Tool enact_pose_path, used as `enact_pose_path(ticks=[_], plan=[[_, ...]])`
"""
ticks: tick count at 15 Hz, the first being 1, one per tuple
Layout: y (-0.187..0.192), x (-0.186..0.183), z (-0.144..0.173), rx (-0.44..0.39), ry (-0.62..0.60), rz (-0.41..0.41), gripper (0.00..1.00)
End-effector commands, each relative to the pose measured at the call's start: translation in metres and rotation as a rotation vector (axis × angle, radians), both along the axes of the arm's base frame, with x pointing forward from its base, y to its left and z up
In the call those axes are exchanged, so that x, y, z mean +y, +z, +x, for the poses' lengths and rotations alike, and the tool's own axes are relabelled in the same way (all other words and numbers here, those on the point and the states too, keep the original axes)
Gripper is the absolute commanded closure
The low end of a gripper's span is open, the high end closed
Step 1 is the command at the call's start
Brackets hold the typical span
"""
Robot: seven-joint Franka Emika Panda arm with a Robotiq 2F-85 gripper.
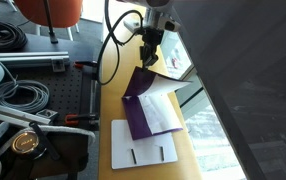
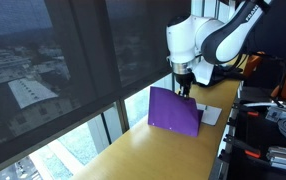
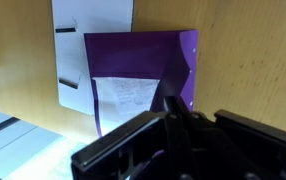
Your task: Open the purple file holder
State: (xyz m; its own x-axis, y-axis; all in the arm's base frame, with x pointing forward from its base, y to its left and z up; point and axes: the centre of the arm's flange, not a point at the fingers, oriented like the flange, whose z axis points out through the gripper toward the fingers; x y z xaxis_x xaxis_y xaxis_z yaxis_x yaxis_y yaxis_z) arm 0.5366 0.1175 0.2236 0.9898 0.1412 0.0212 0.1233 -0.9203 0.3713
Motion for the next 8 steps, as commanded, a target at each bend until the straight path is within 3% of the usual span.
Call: enact_pose_path(ticks=[1,8], plan=[[0.001,0.018,0.005,0.000,0.018,-0.017,1.00],[0.010,0.054,0.005,-0.016,0.115,0.003,1.00]])
